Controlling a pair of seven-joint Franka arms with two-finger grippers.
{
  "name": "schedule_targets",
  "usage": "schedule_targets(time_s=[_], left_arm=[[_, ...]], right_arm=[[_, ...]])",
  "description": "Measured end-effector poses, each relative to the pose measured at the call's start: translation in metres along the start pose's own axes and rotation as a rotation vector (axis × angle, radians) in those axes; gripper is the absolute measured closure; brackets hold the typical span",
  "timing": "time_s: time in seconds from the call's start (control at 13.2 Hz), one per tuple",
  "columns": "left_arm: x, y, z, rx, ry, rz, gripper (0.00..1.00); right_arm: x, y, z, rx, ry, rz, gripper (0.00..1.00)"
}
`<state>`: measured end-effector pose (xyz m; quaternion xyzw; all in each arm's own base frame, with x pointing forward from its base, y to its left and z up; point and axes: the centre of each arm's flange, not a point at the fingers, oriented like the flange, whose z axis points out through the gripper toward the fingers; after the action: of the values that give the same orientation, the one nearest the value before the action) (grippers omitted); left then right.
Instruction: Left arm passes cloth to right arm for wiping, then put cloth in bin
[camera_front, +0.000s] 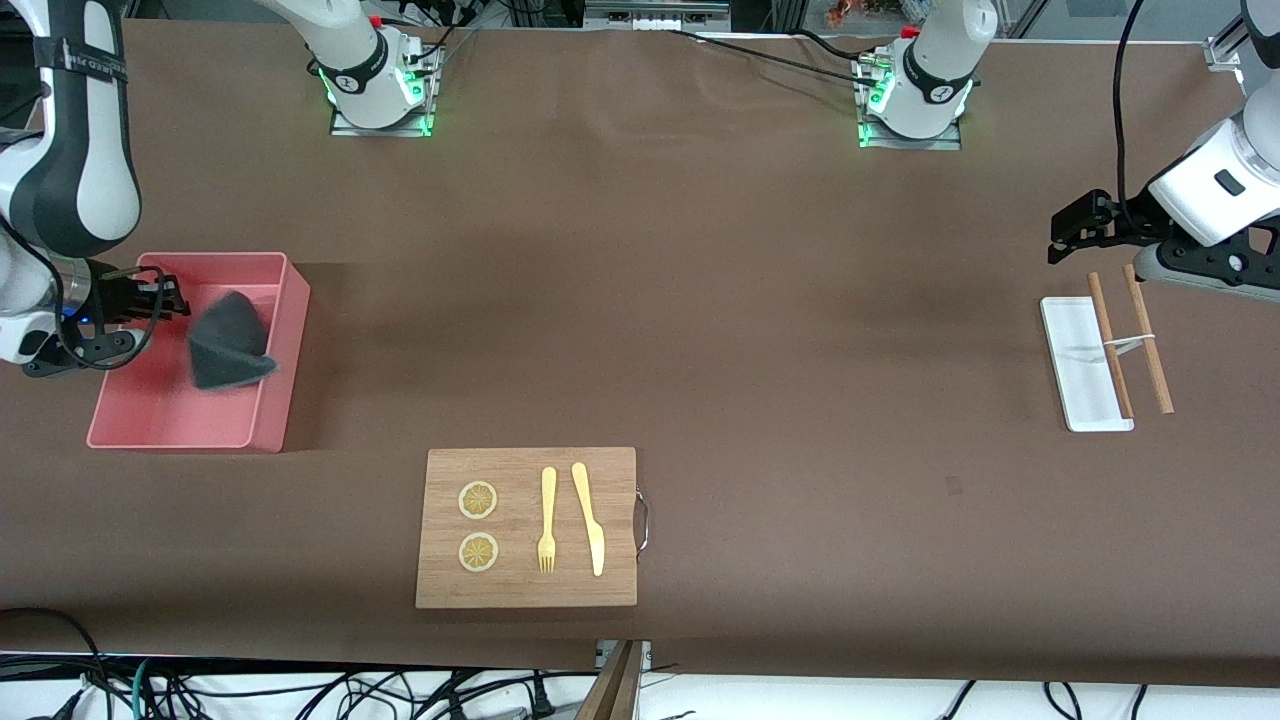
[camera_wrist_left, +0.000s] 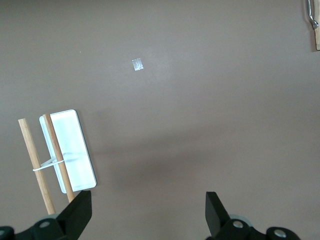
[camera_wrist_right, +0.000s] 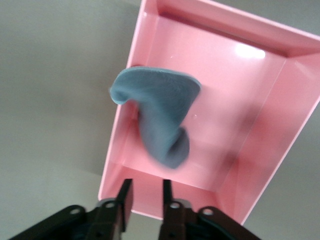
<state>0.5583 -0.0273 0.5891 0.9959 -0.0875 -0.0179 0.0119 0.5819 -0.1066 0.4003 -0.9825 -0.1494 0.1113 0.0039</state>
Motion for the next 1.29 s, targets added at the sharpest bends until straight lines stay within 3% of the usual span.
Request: schedule_targets(time_s=[0.46, 0.76, 0.99, 1.29], left_arm=[[0.0, 0.001, 0.0, 0.0, 0.0, 0.002, 0.0], [0.0, 0.001, 0.0, 0.0, 0.0, 0.002, 0.0], [0.0, 0.001, 0.0, 0.0, 0.0, 0.002, 0.0], [0.0, 0.001, 0.0, 0.0, 0.0, 0.002, 0.0]], right_arm=[[0.01, -0.016, -0.016, -0.014, 0.017, 0.012, 0.0], [0.011, -0.071, -0.058, 0.01, 0.036, 0.053, 0.0], [-0.022, -0.099, -0.107, 0.051, 0.046, 0.06, 0.0], [-0.054, -0.169, -0.171, 0.015, 0.071, 0.075, 0.0]])
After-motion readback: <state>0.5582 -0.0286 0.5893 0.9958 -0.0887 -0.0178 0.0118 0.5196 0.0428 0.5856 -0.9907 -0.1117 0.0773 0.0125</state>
